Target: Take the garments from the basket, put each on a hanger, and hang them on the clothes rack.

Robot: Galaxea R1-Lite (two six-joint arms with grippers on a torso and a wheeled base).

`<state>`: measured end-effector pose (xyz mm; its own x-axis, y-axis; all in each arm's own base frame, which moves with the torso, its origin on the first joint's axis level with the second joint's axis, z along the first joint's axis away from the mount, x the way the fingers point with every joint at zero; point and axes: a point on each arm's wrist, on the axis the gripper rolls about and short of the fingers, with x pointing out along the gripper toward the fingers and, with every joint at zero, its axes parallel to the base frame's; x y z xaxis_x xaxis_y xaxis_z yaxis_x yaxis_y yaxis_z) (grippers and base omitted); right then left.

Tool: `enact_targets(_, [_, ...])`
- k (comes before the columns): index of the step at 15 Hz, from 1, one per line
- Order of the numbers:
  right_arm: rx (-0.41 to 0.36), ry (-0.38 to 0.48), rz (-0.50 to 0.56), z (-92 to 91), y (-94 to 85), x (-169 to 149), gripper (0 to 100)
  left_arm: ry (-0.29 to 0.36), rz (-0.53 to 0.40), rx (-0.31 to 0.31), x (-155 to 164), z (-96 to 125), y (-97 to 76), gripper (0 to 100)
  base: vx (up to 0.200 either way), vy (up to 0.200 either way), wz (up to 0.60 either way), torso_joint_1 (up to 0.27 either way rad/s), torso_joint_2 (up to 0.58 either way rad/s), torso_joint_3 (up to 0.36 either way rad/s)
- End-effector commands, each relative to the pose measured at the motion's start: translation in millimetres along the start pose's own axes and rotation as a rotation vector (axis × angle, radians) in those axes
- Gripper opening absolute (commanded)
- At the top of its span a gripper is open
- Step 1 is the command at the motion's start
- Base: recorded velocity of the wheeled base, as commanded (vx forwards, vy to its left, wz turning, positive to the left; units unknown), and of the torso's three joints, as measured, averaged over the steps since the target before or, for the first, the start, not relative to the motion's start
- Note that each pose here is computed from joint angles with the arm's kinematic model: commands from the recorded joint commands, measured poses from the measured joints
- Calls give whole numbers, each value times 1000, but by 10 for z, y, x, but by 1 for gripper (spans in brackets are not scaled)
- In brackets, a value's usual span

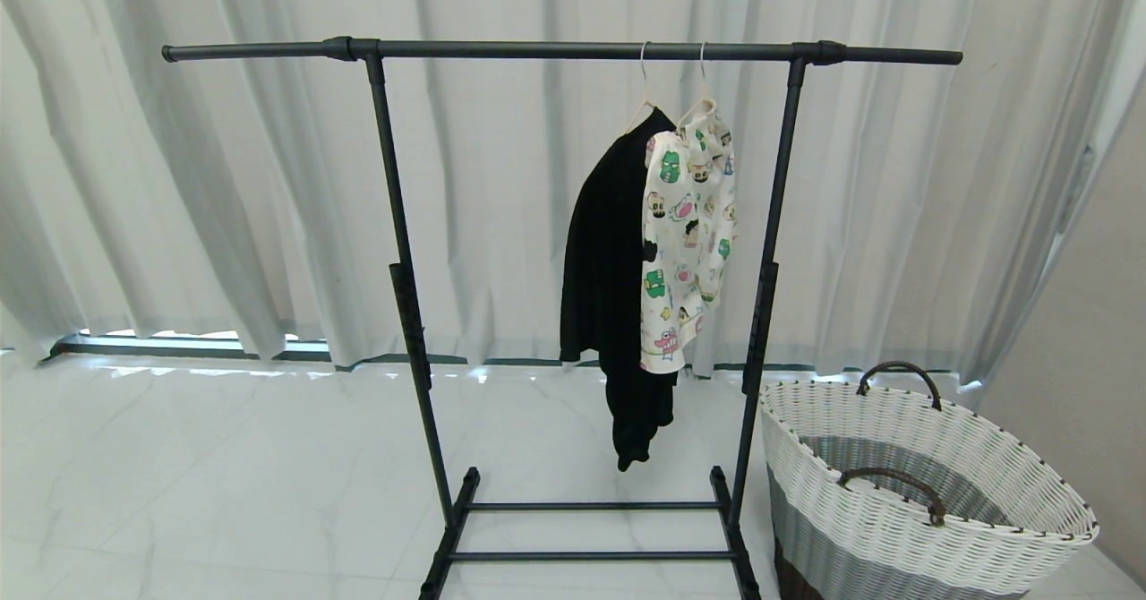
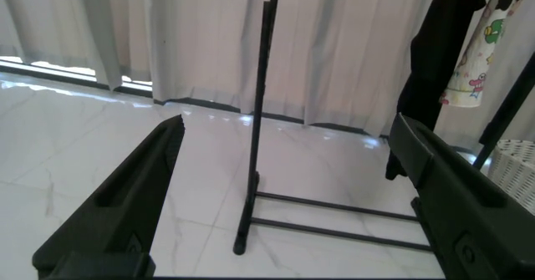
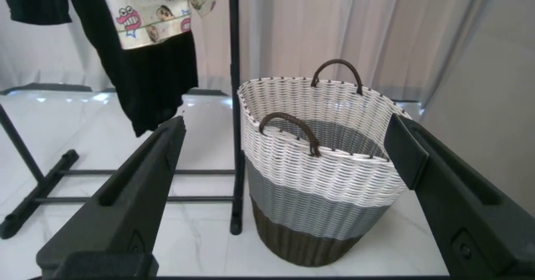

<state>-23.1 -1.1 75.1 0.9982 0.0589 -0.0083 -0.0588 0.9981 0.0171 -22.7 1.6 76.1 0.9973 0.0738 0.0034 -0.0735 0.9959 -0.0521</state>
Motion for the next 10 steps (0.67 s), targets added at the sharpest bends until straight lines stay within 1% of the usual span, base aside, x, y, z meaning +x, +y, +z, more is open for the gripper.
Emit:
enact_targets(1, [0,1,1,-1,0,0,100,-3,1,0,-2,0,0,100,0,0,0,0,0,0])
enact_targets(10, [-5,1,1,-1,0,0,100,-3,1,0,-2,0,0,100,0,0,0,0,0,0])
